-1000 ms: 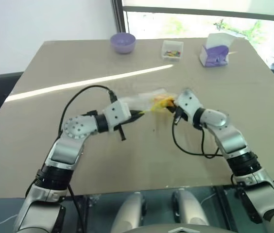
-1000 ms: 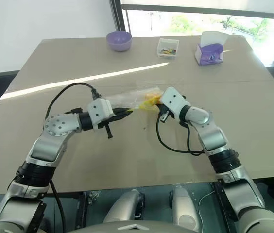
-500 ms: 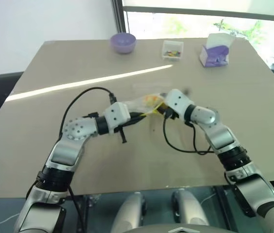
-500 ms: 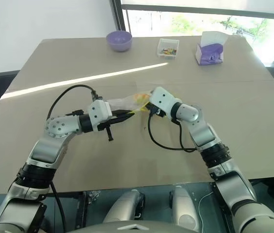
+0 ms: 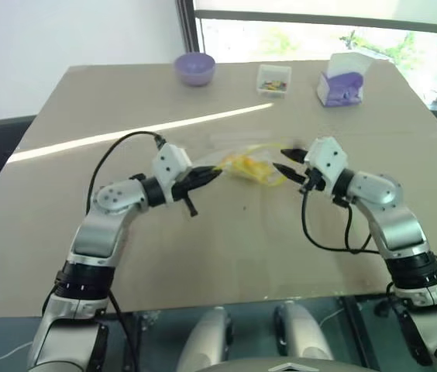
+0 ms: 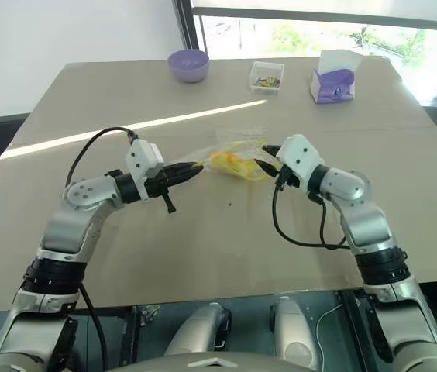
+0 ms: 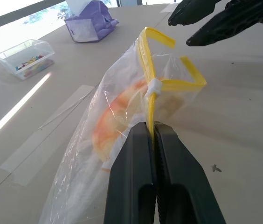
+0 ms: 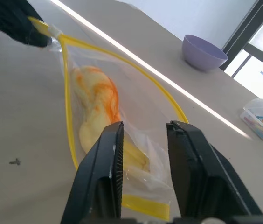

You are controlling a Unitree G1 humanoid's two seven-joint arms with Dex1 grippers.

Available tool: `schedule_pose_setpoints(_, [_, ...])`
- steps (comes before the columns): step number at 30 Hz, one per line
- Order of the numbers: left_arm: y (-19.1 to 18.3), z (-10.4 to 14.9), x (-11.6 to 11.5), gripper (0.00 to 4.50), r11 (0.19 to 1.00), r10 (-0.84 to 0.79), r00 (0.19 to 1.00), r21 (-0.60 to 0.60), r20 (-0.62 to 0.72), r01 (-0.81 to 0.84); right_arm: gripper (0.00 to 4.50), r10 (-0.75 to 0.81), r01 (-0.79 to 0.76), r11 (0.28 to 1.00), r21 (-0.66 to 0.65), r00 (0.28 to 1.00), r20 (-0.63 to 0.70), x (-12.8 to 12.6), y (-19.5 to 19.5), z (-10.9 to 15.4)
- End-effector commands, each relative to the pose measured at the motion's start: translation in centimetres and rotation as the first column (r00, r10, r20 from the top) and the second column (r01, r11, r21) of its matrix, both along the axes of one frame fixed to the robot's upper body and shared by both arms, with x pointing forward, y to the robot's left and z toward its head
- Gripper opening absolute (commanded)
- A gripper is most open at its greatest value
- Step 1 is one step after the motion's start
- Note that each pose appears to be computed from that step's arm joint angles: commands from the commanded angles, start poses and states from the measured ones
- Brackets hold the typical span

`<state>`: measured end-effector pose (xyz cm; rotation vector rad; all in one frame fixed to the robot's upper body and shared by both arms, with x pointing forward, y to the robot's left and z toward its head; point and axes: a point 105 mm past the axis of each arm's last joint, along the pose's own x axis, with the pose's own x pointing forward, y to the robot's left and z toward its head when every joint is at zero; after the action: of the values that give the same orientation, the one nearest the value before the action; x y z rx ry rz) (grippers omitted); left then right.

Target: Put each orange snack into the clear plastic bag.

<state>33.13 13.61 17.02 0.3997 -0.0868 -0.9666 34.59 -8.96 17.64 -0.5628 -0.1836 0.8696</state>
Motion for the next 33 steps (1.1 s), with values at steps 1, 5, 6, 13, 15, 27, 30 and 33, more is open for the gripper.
schedule_pose_setpoints(1, [0.2, 1.5, 0.0, 0.00, 1.000, -0.003, 0.999, -0.018, 0.042, 0.004, 2.56, -0.042, 0.058, 0.990, -0.125, 0.991, 0.131, -0.1, -1.3, 0.4])
schedule_pose_setpoints(5, [0.1, 1.7, -0.1, 0.00, 1.000, -0.010, 0.999, -0.017, 0.043, 0.010, 3.42, -0.096, 0.152, 0.957, -0.246, 0.970, 0.225, 0.6, -2.7, -1.1])
schedule_pose_setpoints(6, [0.1, 1.8, -0.1, 0.00, 1.000, -0.010, 0.999, -0.018, 0.043, 0.011, 3.42, -0.094, 0.160, 0.949, -0.273, 0.967, 0.238, 0.6, -2.9, -1.5])
schedule_pose_setpoints(13, [0.0, 2.0, -0.3, 0.00, 1.000, -0.015, 0.999, -0.013, 0.051, 0.015, 3.42, -0.081, 0.171, 0.926, -0.337, 0.961, 0.264, 1.3, -2.9, -3.1])
schedule_pose_setpoints(15, [0.0, 2.0, -0.3, 0.00, 1.000, -0.015, 0.998, -0.010, 0.053, 0.016, 3.42, -0.098, 0.185, 0.933, -0.310, 0.956, 0.275, 1.8, -2.7, -2.8])
schedule_pose_setpoints(27, [0.0, 1.6, -0.7, 0.00, 1.000, -0.016, 0.998, 0.014, 0.060, 0.015, 3.18, -0.036, 0.126, 0.955, -0.270, 0.949, 0.313, 2.1, -1.3, -1.5])
schedule_pose_setpoints(30, [0.1, 1.5, -0.8, 0.00, 1.000, -0.019, 0.998, 0.025, 0.062, 0.018, 2.11, -0.021, 0.112, 0.954, -0.280, 0.951, 0.309, 2.0, -1.2, -1.6])
schedule_pose_setpoints(33, [0.2, 1.4, -1.0, 0.00, 0.999, -0.023, 0.998, 0.031, 0.062, 0.021, 0.70, -0.011, 0.102, 0.954, -0.284, 0.952, 0.305, 2.1, -1.1, -1.8])
